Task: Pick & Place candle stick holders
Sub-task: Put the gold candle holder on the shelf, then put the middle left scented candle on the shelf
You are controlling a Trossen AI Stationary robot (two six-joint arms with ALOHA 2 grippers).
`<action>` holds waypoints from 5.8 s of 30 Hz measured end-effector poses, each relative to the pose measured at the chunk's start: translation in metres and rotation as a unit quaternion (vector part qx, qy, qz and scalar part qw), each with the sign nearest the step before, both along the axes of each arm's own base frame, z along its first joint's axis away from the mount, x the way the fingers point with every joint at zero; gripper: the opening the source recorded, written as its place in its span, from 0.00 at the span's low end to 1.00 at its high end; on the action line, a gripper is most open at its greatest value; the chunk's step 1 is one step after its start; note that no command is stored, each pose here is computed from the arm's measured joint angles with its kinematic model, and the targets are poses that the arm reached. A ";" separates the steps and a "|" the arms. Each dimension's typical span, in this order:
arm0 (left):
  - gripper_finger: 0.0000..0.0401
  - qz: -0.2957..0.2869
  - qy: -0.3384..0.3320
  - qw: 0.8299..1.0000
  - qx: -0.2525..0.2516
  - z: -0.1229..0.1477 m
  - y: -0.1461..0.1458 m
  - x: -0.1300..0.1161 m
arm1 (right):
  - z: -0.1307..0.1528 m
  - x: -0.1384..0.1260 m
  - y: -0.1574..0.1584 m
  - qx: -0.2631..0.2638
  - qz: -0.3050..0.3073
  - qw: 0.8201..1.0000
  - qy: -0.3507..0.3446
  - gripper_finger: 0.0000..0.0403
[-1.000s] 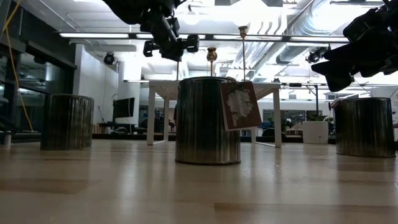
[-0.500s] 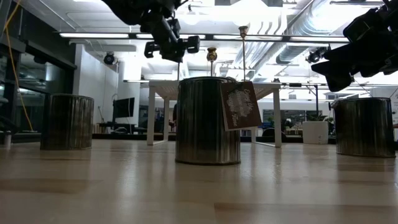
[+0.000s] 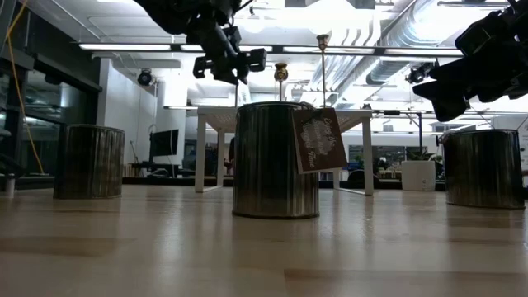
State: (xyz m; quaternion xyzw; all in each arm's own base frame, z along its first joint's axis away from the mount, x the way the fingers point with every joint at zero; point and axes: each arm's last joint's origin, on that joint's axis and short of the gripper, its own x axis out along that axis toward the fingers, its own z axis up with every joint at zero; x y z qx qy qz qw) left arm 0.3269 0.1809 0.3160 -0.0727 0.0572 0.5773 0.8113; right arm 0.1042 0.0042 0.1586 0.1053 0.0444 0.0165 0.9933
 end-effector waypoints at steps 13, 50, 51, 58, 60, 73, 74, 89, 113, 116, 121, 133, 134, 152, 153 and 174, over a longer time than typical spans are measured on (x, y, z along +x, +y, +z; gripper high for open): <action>0.49 0.004 0.006 1.000 0.005 0.010 -0.007 -0.007 | 0.000 0.000 0.000 0.000 0.000 1.000 0.000 0.44; 0.72 -0.168 0.090 0.974 -0.119 0.025 -0.120 -0.123 | 0.000 0.000 0.000 0.000 0.000 1.000 0.000 0.44; 0.72 -0.186 0.102 0.968 -0.136 0.024 -0.124 -0.128 | 0.000 0.000 0.000 0.000 0.000 1.000 0.000 0.44; 0.72 -0.245 0.147 0.918 -0.274 0.010 -0.137 -0.152 | 0.000 0.000 0.000 0.000 0.000 1.000 -0.001 0.44; 0.72 -0.240 0.150 0.904 -0.321 0.005 -0.140 -0.156 | 0.000 0.000 0.000 0.000 0.000 1.000 -0.001 0.44; 0.81 -0.230 0.225 0.845 -0.427 -0.019 -0.166 -0.147 | 0.000 0.000 0.000 0.000 0.000 1.000 0.000 0.44; 0.84 -0.222 0.232 0.842 -0.434 -0.021 -0.167 -0.147 | 0.000 0.000 0.000 0.000 0.000 1.000 0.000 0.44; 0.99 -0.160 0.262 0.798 -0.519 -0.046 -0.187 -0.126 | -0.001 0.001 0.000 0.000 -0.001 1.000 0.004 0.44; 1.00 -0.100 0.275 0.775 -0.561 -0.072 -0.189 -0.102 | -0.002 0.001 0.000 0.000 0.000 1.000 0.010 0.44; 1.00 -0.099 0.276 0.775 -0.560 -0.075 -0.189 -0.100 | -0.002 0.001 0.000 0.000 0.000 1.000 0.010 0.44; 1.00 -0.091 0.292 0.768 -0.563 -0.083 -0.189 -0.094 | -0.002 0.001 0.000 0.000 0.000 1.000 0.010 0.44; 1.00 -0.108 0.294 0.743 -0.592 -0.113 -0.192 -0.094 | -0.002 0.001 0.000 0.000 0.000 1.000 0.011 0.44; 1.00 -0.110 0.292 0.741 -0.595 -0.115 -0.192 -0.095 | -0.002 0.001 0.000 0.000 0.000 1.000 0.011 0.44; 0.88 -0.118 0.274 0.759 -0.579 -0.116 -0.183 -0.090 | -0.002 0.001 0.000 0.000 0.000 1.000 0.011 0.44; 0.88 -0.119 0.274 0.758 -0.579 -0.116 -0.183 -0.090 | -0.002 0.001 0.000 -0.001 0.000 1.000 0.011 0.44; 0.88 -0.122 0.267 0.750 -0.593 -0.116 -0.172 -0.090 | -0.002 0.001 0.000 -0.001 0.000 1.000 0.011 0.44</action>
